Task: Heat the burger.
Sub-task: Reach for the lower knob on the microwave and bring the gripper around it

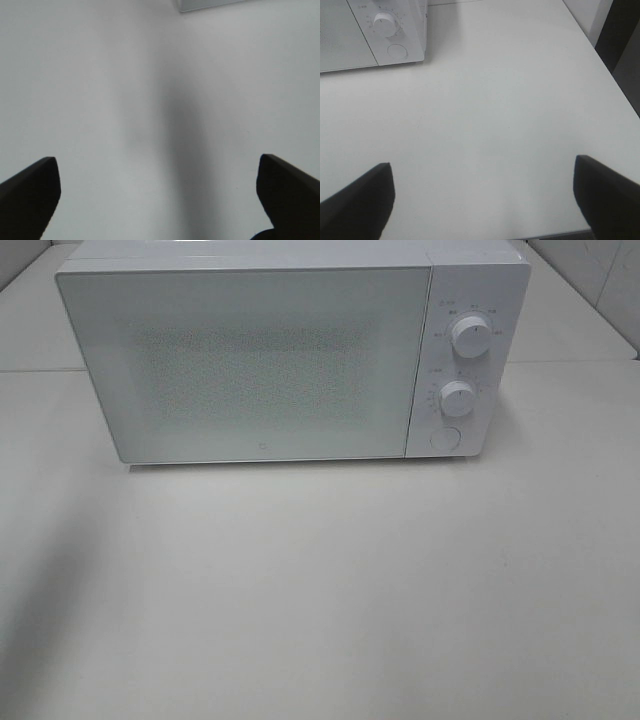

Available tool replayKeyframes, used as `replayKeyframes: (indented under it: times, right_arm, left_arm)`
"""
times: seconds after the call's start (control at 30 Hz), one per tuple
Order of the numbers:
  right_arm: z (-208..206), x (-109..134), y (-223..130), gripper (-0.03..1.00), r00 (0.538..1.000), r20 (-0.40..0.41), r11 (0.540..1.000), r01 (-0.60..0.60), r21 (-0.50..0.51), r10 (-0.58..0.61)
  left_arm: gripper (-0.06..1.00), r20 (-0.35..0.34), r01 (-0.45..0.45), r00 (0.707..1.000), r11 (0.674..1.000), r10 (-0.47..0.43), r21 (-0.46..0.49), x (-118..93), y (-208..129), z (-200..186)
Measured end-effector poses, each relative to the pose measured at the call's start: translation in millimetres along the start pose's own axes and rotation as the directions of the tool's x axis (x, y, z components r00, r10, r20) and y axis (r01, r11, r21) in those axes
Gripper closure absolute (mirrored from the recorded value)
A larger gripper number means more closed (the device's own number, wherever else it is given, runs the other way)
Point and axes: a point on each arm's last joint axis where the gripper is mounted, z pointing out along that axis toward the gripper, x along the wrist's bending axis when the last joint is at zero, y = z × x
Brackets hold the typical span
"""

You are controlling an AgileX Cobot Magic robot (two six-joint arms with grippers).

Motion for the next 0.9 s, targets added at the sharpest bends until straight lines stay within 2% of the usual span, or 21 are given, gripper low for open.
replayKeyframes:
  times: [0.07, 0.2, 0.23, 0.33, 0.57, 0.67, 0.77, 0.87, 0.9]
  right_arm:
    - [0, 0, 0, 0.04, 1.0, 0.0, 1.0, 0.0, 0.0, 0.0]
    - [0, 0, 0, 0.04, 1.0, 0.0, 1.0, 0.0, 0.0, 0.0]
    - [0, 0, 0, 0.04, 1.0, 0.0, 1.0, 0.0, 0.0, 0.0]
    - [0, 0, 0, 0.04, 1.0, 0.0, 1.0, 0.0, 0.0, 0.0]
    - [0, 0, 0, 0.04, 1.0, 0.0, 1.0, 0.0, 0.0, 0.0]
    - [0, 0, 0, 0.04, 1.0, 0.0, 1.0, 0.0, 0.0, 0.0]
    - [0, 0, 0, 0.04, 1.0, 0.0, 1.0, 0.0, 0.0, 0.0]
    - [0, 0, 0, 0.04, 1.0, 0.0, 1.0, 0.0, 0.0, 0.0]
    - [0, 0, 0, 0.04, 1.0, 0.0, 1.0, 0.0, 0.0, 0.0]
  left_arm:
    - [-0.04, -0.026, 0.066, 0.997, 0.998, -0.066, 0.011, 17, -4, 0]
    - [-0.04, -0.028, 0.122, 0.992, 0.991, -0.12, 0.051, 26, -13, 6]
    - [-0.04, -0.032, 0.138, 0.99, 0.987, -0.136, 0.085, 29, -22, 12]
    - [-0.04, -0.027, 0.145, 0.989, 0.981, -0.143, 0.128, 26, -37, 20]
    - [-0.04, -0.006, 0.156, 0.988, 0.978, -0.157, 0.142, 15, -75, 19]
    - [-0.04, 0.005, 0.162, 0.987, 0.982, -0.163, 0.101, 8, -94, 10]
    - [-0.05, 0.013, 0.16, 0.987, 0.985, -0.16, -0.057, -4, -124, -17]
    - [-0.05, 0.01, 0.157, 0.988, 0.983, -0.156, -0.093, -6, -131, -22]
    - [-0.05, 0.004, 0.148, 0.989, 0.976, -0.15, -0.158, -10, -144, -31]
